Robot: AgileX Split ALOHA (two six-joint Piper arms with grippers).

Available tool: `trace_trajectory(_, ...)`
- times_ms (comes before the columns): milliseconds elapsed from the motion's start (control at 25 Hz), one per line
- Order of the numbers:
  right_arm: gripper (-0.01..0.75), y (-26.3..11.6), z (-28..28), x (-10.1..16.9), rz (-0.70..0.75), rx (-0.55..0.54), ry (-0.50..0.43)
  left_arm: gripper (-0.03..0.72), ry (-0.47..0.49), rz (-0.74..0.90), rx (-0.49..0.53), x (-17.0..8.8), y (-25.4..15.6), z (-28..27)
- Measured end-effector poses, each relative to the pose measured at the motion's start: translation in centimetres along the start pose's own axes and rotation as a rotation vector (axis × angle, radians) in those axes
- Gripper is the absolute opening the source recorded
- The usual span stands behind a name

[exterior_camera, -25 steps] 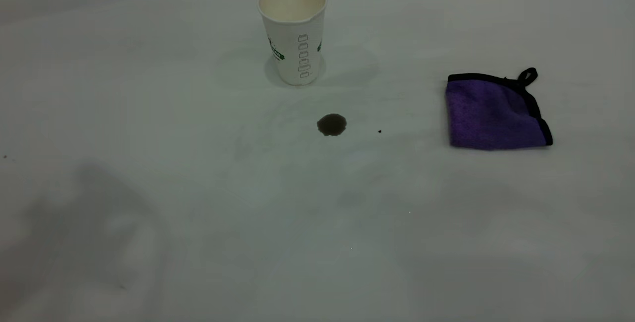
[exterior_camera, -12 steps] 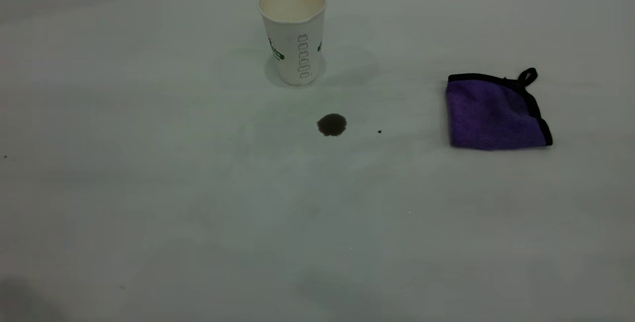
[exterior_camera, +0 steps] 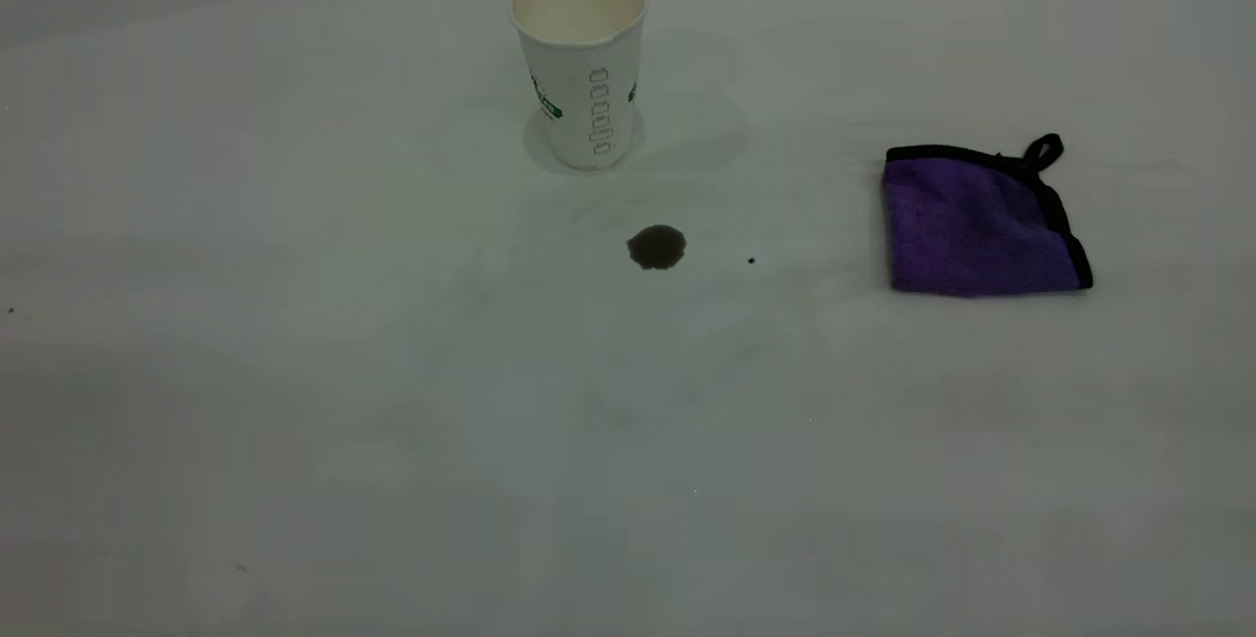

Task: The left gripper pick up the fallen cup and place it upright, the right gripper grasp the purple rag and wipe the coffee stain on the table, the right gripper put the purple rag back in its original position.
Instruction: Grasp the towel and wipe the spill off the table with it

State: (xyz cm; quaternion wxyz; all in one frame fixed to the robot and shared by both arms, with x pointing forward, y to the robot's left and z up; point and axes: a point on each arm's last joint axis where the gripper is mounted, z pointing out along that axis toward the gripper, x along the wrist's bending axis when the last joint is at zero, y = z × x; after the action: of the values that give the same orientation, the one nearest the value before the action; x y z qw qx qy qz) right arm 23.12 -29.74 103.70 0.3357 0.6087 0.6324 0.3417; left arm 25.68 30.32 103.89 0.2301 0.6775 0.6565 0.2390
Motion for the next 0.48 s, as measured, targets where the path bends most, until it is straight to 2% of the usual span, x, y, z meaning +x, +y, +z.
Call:
trace_trajectory(200,0.238,0.0,0.0,0.0,0.0,0.0,0.0,0.476,0.007,-0.011,-0.119,0.1,-1.5,-1.1)
trace_trajectory(480,0.238,0.0,0.0,0.0,0.0,0.0,0.0,0.476,0.009,-0.014,-0.196,0.1,-2.5,-1.6)
